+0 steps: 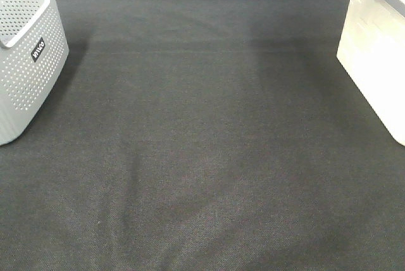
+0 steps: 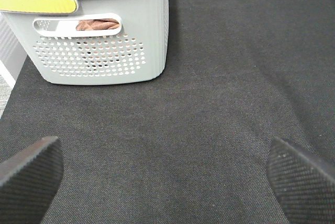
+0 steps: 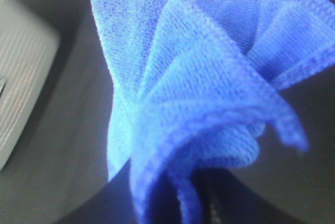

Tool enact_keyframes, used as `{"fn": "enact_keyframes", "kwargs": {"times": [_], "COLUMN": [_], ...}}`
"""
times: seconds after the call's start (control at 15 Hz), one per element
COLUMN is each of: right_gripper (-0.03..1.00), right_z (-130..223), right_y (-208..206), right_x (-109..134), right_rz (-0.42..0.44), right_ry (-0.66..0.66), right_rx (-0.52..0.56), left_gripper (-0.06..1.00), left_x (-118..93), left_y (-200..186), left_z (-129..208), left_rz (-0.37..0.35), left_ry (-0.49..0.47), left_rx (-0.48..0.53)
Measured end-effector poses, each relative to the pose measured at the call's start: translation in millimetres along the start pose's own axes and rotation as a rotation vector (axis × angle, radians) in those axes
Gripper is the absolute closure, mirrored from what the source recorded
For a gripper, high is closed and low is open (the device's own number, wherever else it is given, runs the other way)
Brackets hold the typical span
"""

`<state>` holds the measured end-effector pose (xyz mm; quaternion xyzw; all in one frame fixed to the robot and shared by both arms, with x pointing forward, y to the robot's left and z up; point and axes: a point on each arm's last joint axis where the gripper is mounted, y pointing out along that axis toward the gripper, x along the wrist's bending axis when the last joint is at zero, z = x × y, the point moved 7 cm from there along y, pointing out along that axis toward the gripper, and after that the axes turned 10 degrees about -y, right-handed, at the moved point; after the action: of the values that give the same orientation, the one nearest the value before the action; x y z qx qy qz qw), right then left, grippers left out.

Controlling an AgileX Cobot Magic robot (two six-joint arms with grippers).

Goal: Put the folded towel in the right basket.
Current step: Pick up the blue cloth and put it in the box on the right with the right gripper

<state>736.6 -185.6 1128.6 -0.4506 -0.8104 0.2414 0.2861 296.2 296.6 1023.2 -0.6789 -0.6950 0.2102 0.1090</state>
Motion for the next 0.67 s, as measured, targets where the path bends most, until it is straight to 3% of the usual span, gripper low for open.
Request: {"fn": "enact_keyframes", "kwargs": {"times": [0.07,0.27,0.33,0.47,0.67], "right_gripper": [0.76,0.76,0.76,0.76,0.76], "right_z": [0.0,-8.9,-3.8,27.3,79.3], "right_y": [0.0,-70.2,-94.1,-116.8,-105.8], "right_x": [0.0,-72.7,-107.8,-173.0,-229.5], "right_rz": [0.000,0.159,0.245,0.400,0.461], "right_ry": [0.000,0.083,0.120,0.203,0.306], "right_rx": [0.000,-0.103,-0.120,-0.063,0.071], "left_gripper": [-0.05,-0.05,-0.05,-0.05,-0.05], "left_x": [0.0,0.0,0.0,0.0,0.0], "left_y": [0.0,0.0,0.0,0.0,0.0], "left_z": [0.0,0.0,0.0,0.0,0.0], "left_rz": [0.000,0.000,0.000,0.000,0.000], "left_ry": [0.000,0.000,0.000,0.000,0.000], "left_rx": [0.000,0.000,0.000,0.000,0.000]}}
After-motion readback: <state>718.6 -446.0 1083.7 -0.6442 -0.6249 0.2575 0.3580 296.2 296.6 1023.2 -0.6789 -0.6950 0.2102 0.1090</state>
